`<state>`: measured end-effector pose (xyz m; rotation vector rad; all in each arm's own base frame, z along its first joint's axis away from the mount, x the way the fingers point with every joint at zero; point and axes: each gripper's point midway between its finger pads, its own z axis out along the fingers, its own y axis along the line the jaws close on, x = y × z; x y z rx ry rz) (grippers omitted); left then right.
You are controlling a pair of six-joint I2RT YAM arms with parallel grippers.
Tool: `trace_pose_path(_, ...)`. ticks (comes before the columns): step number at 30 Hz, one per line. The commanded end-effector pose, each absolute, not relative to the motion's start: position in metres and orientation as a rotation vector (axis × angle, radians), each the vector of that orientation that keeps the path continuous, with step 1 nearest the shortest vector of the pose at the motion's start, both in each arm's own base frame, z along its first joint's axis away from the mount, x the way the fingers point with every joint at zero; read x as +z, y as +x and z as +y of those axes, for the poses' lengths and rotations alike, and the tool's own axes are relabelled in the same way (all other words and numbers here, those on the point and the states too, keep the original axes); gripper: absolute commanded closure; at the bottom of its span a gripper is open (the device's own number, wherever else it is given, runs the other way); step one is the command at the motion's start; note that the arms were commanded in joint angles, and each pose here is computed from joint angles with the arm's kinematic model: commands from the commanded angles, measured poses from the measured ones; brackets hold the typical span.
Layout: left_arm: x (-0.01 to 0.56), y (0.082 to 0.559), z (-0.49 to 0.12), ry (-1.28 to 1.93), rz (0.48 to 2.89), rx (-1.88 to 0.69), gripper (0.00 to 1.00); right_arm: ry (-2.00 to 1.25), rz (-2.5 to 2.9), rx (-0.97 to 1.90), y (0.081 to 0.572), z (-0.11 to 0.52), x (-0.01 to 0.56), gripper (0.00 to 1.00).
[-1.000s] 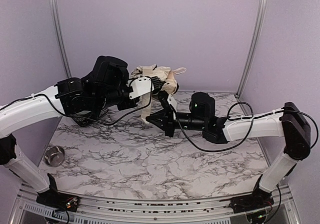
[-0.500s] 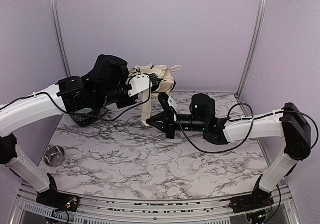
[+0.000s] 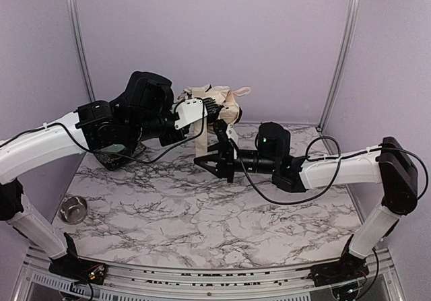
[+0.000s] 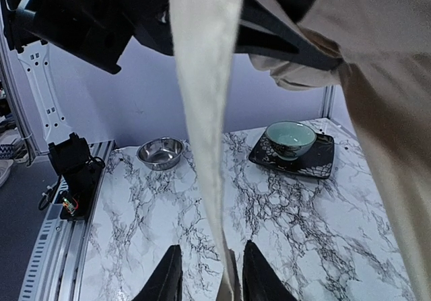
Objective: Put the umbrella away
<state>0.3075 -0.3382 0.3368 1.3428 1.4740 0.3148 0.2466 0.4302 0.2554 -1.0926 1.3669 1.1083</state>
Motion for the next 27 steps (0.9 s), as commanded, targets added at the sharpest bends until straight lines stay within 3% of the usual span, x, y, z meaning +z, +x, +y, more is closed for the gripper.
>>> trace_pose_path(1,0.378,0.306,-0.339,1.226,1.431,0.249,1.0,-1.099,1.311,1.135,0.246,0.439,0.27,0.85)
trace_pose_path(4,0.382,0.31,-0.335,1.202,1.439,0.268,1.0,-1.103,1.309,1.138,0.244,0.437,0.27,1.0)
trace_pose_path(14,0.369,0.396,-0.278,0.95,1.645,0.277,1.0,-1.192,1.323,1.18,0.195,0.432,0.267,1.0)
trace_pose_path(19,0.398,0.434,-0.261,0.817,1.639,0.195,1.0,-1.219,1.403,1.191,0.167,0.43,0.235,1.0)
trace_pose_path(27,0.483,0.406,-0.29,0.793,1.456,-0.124,1.0,-1.184,1.628,1.137,0.181,0.412,0.151,1.0)
